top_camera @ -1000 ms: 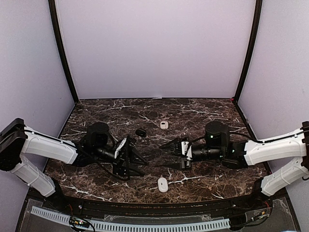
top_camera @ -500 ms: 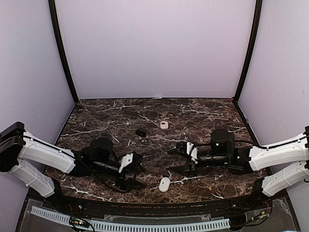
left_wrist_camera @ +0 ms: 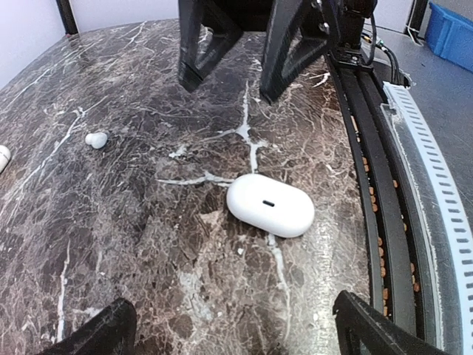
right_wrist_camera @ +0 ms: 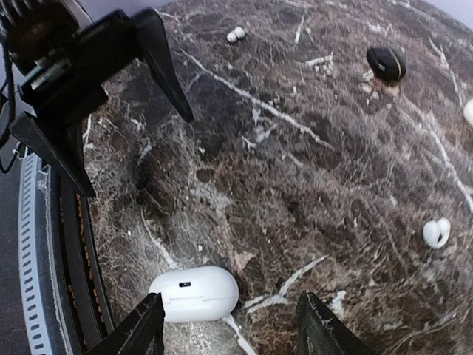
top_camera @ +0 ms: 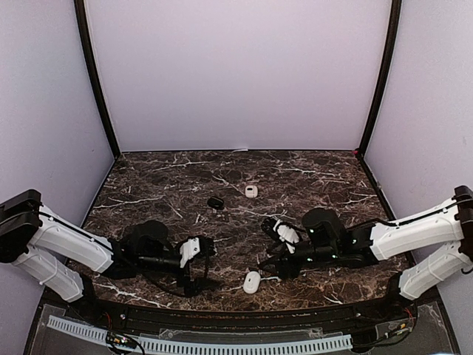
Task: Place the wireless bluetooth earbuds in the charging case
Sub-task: Pick up the charging case from the center of the board.
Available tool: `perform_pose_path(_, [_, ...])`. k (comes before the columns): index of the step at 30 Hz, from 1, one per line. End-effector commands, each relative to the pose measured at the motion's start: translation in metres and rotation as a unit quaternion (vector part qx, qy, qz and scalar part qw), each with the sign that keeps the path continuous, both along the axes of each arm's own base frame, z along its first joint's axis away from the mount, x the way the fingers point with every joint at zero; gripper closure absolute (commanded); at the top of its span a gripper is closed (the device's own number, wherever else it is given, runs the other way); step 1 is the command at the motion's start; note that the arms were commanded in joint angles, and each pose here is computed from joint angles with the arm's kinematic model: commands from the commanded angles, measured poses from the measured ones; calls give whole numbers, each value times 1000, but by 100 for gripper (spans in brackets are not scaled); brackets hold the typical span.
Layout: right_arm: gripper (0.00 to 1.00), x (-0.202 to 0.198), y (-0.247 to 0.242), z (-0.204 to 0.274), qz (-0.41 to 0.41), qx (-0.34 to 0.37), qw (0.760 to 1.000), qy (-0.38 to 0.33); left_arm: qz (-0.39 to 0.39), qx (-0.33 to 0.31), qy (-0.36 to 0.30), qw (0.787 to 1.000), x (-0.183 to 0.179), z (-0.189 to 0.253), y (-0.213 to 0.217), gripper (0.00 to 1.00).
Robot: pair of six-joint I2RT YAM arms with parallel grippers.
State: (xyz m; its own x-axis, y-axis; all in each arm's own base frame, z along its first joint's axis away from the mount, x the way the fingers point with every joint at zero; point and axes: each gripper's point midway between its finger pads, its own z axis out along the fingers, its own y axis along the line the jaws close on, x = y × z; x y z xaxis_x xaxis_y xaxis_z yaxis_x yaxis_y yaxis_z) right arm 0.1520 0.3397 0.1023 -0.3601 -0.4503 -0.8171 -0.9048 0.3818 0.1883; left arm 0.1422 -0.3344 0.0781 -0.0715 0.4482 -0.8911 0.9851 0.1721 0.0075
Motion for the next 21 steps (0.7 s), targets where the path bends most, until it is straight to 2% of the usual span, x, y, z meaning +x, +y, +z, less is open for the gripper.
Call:
perform_pose_path(1, [39, -3, 5, -19, -41, -50, 998, 27, 37, -24, -13, 999, 10, 7, 5, 4])
perform_pose_path(6, [35, -11, 13, -35, -31, -93, 995, 20, 41, -28, -2, 999, 7, 6, 7, 5])
perform_pose_path(12, [32, -23, 10, -28, -15, -65, 998, 2, -12, -5, 20, 1000, -12, -8, 4, 7])
perform_pose_path(17, [29, -49, 13, -27, 43, -67, 992, -96, -70, 2, -3, 998, -28, -12, -3, 7])
perform_pose_path(21, [30, -34, 8, -37, 0, -97, 989, -112, -106, 30, -19, 994, -28, -21, -13, 7])
